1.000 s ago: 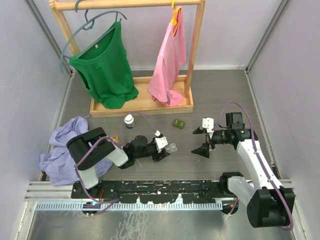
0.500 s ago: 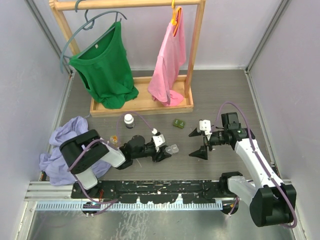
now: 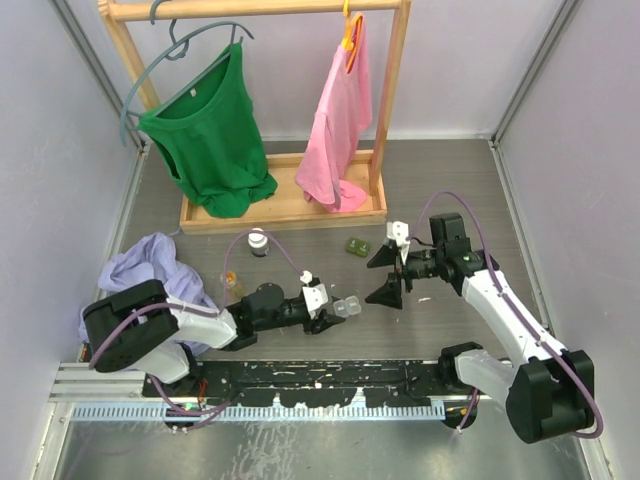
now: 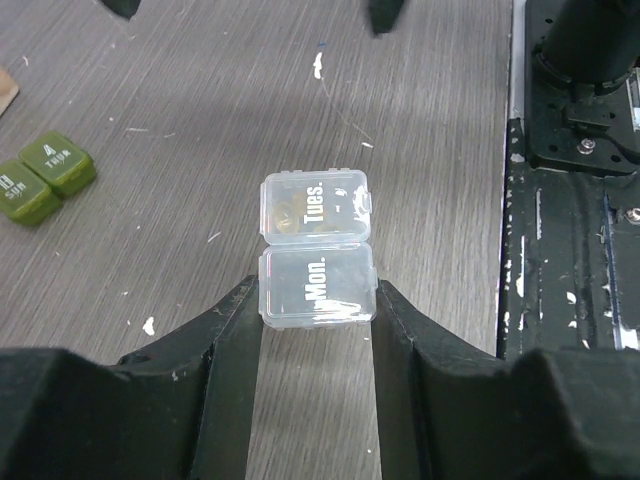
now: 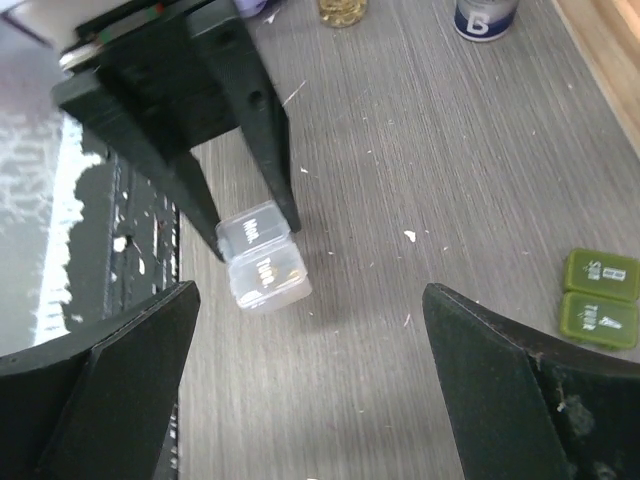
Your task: Sort the pills into containers
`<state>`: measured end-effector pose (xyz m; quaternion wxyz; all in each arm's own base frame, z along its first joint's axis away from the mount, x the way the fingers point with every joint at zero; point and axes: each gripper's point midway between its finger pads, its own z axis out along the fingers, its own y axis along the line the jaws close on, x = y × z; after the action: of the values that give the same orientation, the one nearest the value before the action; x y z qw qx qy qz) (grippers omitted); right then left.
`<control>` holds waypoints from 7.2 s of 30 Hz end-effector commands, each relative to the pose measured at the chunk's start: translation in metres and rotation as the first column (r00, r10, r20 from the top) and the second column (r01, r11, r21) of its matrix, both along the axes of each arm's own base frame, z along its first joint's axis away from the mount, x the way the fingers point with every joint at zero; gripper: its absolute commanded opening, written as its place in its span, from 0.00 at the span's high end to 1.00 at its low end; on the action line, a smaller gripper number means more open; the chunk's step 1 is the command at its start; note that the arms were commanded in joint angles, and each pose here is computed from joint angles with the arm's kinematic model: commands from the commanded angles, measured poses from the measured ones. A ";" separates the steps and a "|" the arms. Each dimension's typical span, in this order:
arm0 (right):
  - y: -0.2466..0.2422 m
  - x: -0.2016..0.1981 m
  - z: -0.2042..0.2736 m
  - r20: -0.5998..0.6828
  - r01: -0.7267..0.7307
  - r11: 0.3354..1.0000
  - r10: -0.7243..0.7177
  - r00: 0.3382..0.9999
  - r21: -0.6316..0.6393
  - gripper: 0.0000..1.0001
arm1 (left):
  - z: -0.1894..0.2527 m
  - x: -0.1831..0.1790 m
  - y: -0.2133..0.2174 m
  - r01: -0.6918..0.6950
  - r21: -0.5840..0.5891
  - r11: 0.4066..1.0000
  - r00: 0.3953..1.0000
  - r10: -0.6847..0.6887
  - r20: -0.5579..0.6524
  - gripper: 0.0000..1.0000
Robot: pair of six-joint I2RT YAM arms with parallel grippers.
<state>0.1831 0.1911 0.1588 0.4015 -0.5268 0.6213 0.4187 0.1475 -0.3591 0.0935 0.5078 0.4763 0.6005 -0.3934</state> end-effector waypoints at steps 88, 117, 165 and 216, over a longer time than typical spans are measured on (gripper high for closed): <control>0.058 -0.021 0.006 -0.815 0.014 0.992 0.093 0.572 0.122 0.99 | 0.114 0.012 0.015 -0.305 -0.081 0.949 0.883 0.314 0.349 0.32; 0.057 -0.020 0.002 -0.809 0.015 0.993 0.087 0.581 0.118 0.99 | 0.127 -0.004 0.019 -0.263 -0.157 0.952 0.949 0.284 0.135 0.90; 0.056 -0.024 0.001 -0.802 0.002 0.993 0.097 0.589 0.122 0.99 | 0.111 0.053 0.040 -0.565 -0.041 0.824 0.818 0.553 -0.157 0.66; 0.028 0.021 -0.076 -0.777 0.229 0.962 -0.259 0.574 -0.152 0.95 | 0.085 0.045 0.081 -0.651 -0.084 0.755 0.681 0.531 -0.504 0.02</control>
<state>0.1905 0.2194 0.0775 0.1075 -0.1919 0.8092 0.5448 0.1885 -0.2722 0.1682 0.5023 0.0941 0.7822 -0.3564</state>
